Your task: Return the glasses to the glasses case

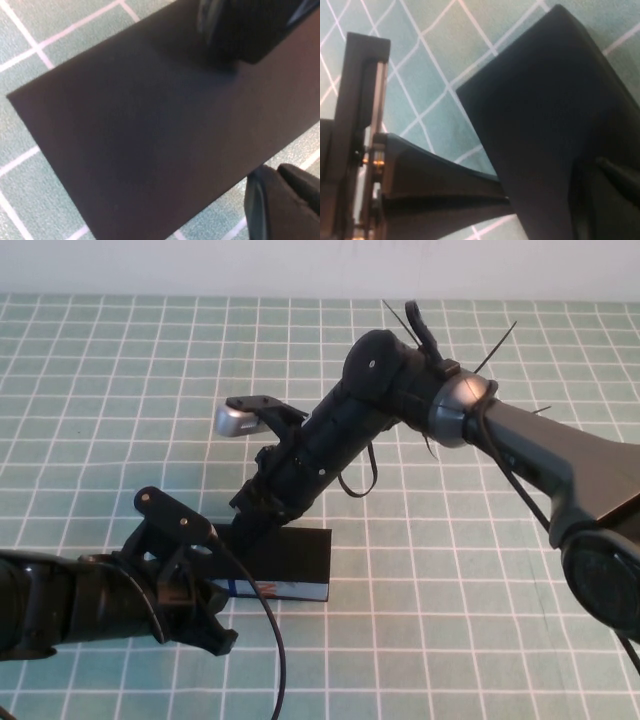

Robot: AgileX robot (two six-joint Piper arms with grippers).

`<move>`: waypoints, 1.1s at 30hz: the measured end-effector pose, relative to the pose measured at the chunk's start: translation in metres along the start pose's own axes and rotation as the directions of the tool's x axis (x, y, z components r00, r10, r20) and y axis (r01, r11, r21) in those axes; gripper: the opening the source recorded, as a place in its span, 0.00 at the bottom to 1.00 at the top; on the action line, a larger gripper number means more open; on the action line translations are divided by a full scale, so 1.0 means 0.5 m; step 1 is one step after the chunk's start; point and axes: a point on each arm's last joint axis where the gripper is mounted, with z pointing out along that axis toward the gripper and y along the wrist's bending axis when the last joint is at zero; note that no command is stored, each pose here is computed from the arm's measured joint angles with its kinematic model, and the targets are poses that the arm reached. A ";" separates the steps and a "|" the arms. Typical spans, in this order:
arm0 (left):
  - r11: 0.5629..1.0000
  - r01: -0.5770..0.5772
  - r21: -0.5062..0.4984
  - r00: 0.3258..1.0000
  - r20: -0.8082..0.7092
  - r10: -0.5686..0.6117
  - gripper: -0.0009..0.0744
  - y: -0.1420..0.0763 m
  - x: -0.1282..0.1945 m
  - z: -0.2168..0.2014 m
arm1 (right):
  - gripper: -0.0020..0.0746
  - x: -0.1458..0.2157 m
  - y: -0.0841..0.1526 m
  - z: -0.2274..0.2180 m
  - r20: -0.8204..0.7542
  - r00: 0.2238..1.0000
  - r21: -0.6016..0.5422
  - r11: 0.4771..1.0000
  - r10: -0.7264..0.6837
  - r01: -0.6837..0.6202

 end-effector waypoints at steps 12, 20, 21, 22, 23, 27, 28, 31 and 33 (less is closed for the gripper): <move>0.851 -0.374 0.367 0.908 0.329 0.257 0.01 -0.096 -0.083 -0.114 | 0.01 -0.029 0.135 -0.178 0.081 0.975 0.160 0.968 -0.208 0.193; 0.788 -0.316 0.528 0.888 -0.127 0.441 0.01 -0.088 -0.080 -0.178 | 0.01 -0.009 0.327 -0.375 0.247 0.889 0.241 0.913 -0.385 0.329; 0.819 -0.297 0.491 0.880 -0.193 0.435 0.01 -0.078 -0.084 -0.183 | 0.01 -0.002 0.347 -0.393 0.261 0.878 0.246 0.907 -0.402 0.342; 0.854 -0.285 0.434 0.869 -0.259 0.422 0.01 -0.065 -0.091 -0.190 | 0.01 0.006 0.370 -0.415 0.278 0.863 0.257 0.898 -0.422 0.357; 0.884 -0.282 0.374 0.860 -0.309 0.405 0.01 -0.052 -0.100 -0.198 | 0.01 0.016 0.393 -0.437 0.294 0.847 0.269 0.889 -0.443 0.371; 0.928 -0.337 0.160 0.866 -0.333 0.372 0.01 -0.021 -0.154 -0.253 | 0.01 0.058 0.462 -0.510 0.322 0.804 0.352 0.851 -0.500 0.389; 0.930 -0.351 0.111 0.876 -0.311 0.368 0.01 -0.019 -0.170 -0.275 | 0.01 0.072 0.472 -0.526 0.318 0.804 0.387 0.843 -0.502 0.374; 0.929 -0.368 -0.041 0.918 -0.177 0.355 0.01 -0.021 -0.208 -0.349 | 0.01 0.111 0.487 -0.564 0.294 0.825 0.498 0.814 -0.482 0.298; 0.929 -0.347 -0.130 0.938 -0.060 0.341 0.01 -0.027 -0.223 -0.396 | 0.01 0.139 0.486 -0.584 0.273 0.849 0.574 0.784 -0.453 0.234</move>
